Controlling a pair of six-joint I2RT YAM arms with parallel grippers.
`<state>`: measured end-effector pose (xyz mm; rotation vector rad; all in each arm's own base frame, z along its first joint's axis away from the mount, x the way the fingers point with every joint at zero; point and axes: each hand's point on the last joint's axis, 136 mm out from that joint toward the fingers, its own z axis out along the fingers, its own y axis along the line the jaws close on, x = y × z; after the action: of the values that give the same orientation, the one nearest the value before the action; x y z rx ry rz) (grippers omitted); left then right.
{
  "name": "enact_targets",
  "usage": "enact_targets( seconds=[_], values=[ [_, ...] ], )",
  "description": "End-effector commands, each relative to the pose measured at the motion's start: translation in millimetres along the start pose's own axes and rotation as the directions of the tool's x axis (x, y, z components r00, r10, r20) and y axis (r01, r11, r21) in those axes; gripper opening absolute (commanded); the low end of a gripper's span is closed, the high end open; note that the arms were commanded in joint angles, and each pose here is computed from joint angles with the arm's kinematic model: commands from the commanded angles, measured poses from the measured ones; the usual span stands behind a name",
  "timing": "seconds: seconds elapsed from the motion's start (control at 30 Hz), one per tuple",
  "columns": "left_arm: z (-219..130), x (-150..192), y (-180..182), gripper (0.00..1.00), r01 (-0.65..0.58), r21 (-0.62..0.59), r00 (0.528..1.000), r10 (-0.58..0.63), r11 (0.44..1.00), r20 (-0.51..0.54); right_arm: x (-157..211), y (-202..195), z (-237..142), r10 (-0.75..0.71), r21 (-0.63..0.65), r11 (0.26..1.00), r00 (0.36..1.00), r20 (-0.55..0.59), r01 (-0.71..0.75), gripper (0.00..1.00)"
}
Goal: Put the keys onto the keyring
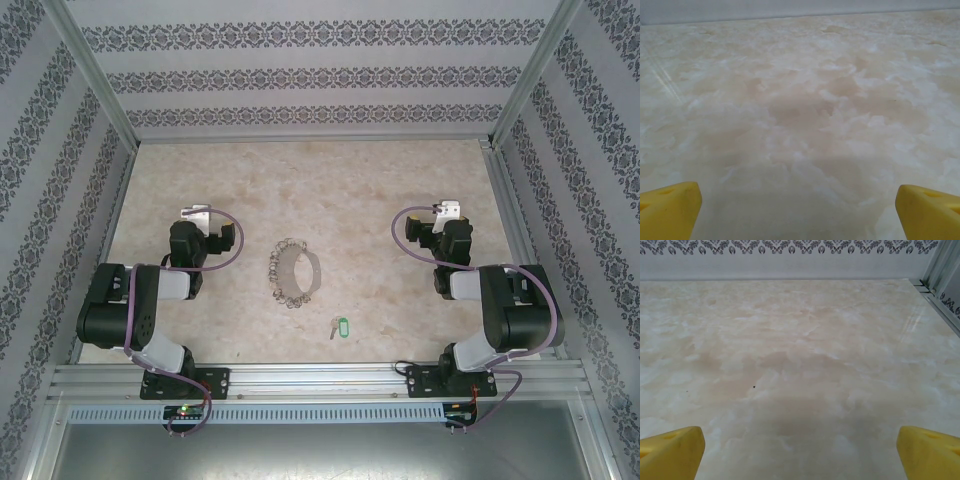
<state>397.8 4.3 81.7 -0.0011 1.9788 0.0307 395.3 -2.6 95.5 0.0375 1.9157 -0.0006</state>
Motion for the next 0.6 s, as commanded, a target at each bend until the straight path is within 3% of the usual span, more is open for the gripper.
enact_targets(
  seconds=[0.0,0.2,0.37,0.47,0.57],
  values=[
    [1,-6,2,1.0,0.013,0.0,1.0,-0.013,1.0,-0.008,-20,-2,-6,0.02,0.014,1.0,0.998,0.061,-0.021,0.98],
    [-10,-25,5,1.0,0.016,-0.018,1.0,-0.016,1.0,-0.014,-55,-6,-30,0.022,0.059,0.998,0.998,0.058,-0.025,0.98],
    [-22,-48,3,1.0,0.046,-0.004,0.999,-0.046,0.999,-0.029,-72,-9,-37,0.183,0.043,0.982,0.983,0.011,-0.183,0.98],
    [-30,-67,-4,1.0,0.13,0.034,0.989,-0.127,0.991,-0.073,-66,-17,-35,0.336,0.091,0.94,0.94,-0.056,-0.33,0.98],
    [-40,-78,-14,1.0,0.268,0.052,0.953,-0.257,0.962,-0.16,-59,3,-34,0.358,-0.011,0.932,0.926,-0.122,-0.362,0.98]
  ],
)
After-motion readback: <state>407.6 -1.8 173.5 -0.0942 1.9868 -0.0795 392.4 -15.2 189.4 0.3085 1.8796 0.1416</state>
